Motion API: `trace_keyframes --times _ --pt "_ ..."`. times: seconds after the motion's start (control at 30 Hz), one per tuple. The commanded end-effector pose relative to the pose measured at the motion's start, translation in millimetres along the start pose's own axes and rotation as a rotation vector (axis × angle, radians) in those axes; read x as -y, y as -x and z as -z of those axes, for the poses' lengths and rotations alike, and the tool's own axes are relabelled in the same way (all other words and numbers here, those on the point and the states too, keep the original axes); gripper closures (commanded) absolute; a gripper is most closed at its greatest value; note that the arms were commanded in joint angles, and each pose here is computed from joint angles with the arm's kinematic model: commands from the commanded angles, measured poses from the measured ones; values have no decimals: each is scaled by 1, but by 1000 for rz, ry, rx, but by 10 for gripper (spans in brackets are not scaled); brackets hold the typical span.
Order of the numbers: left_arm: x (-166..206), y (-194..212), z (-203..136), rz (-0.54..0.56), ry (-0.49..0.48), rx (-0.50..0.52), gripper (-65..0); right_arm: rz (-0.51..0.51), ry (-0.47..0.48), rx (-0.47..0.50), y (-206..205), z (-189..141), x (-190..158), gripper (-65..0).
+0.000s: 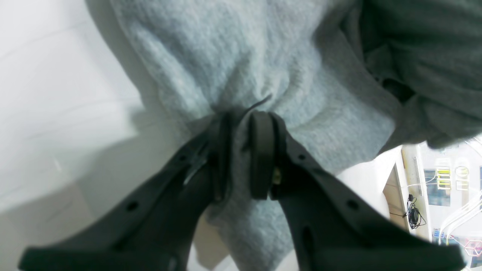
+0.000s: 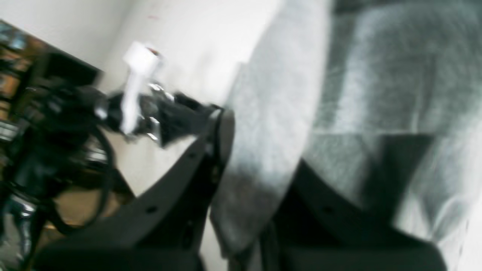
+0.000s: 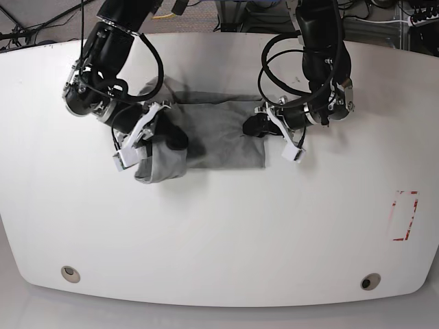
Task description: Fold the T-shirt properly
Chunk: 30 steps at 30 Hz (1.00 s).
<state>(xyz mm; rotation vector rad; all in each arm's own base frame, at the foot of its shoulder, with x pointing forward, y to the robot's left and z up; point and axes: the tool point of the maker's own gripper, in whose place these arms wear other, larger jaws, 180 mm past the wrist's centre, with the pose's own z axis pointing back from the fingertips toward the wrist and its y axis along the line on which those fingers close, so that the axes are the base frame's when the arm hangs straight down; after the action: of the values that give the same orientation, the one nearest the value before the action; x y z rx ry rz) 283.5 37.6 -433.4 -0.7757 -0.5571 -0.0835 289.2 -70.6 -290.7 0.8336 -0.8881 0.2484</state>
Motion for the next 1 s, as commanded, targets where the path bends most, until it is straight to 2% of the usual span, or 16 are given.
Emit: trace_keyframes --times 0.0,0.43,0.5,0.63,0.73,0.8,0.87,0.97 --pt "-41 61 -15 9 -187 -282 -103 27 -54 71 -16 12 -5 0" --pt "-41 74 -18 -6 -188 -300 -103 174 -176 79 -22 58 -2 -6" --pt "-41 74 -17 -5 -186 -299 -103 171 -199 75 -22 65 -9 -55" --pt "-41 75 -18 -6 -186 -300 -103 147 -248 88 -26 78 -26 -230" --pt "-41 75 -18 -6 -186 -300 -103 128 -287 88 -28 87 -41 -385" --pt "-41 73 -17 -4 -186 -298 -103 126 -292 75 -25 93 -44 -455" --pt "-40 71 -17 -2 -184 -295 -103 160 -264 64 -23 100 -40 -506" --pt "-36 68 -16 25 -157 -286 -103 155 -239 35 -20 108 -44 -517"
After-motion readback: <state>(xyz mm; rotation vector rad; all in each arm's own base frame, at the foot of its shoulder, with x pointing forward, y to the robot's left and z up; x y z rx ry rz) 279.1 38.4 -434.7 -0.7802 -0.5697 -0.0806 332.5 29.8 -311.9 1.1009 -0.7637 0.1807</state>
